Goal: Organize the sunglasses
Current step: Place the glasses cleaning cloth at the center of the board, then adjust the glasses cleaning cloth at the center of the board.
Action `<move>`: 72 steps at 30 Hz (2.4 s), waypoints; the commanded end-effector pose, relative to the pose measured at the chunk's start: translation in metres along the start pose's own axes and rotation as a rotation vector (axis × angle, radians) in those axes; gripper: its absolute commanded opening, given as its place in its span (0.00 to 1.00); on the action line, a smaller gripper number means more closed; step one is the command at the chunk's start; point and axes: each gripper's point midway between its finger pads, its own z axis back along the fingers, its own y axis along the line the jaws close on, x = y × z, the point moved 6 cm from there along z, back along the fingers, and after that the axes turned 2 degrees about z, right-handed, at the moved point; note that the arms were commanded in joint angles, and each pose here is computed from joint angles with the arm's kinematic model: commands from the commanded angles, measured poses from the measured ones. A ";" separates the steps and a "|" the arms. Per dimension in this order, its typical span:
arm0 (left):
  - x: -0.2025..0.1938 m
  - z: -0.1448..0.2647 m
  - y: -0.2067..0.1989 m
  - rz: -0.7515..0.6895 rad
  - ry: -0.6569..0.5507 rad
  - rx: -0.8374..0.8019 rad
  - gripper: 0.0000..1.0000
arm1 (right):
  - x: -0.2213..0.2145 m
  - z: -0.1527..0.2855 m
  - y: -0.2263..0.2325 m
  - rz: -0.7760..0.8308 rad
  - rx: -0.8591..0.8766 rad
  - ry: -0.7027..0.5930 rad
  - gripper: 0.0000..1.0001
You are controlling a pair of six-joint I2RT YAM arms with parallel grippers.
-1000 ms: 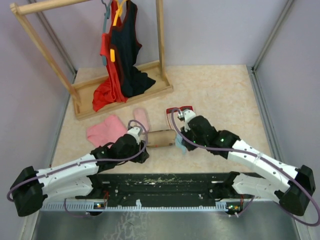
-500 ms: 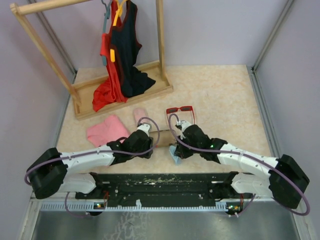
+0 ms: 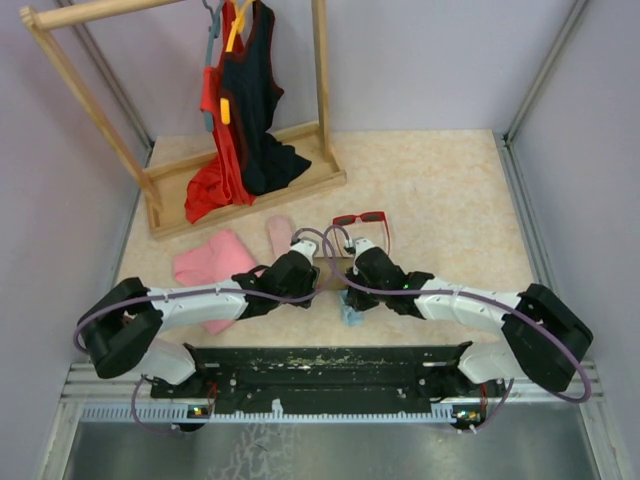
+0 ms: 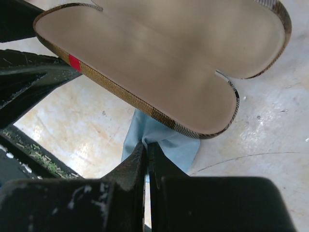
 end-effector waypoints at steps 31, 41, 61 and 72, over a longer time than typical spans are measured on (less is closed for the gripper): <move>0.013 0.074 0.011 0.175 -0.250 -0.163 0.71 | 0.007 0.029 0.007 -0.141 0.035 -0.141 0.12; -0.001 0.065 -0.007 0.186 -0.122 -0.264 0.72 | -0.004 0.052 -0.032 -0.154 -0.263 -0.161 0.46; 0.010 0.021 -0.088 0.149 -0.071 -0.269 0.71 | -0.003 0.078 -0.043 -0.277 -0.310 -0.318 0.40; -0.002 -0.010 -0.089 0.187 -0.053 -0.176 0.64 | -0.006 0.084 -0.043 -0.273 -0.283 -0.335 0.37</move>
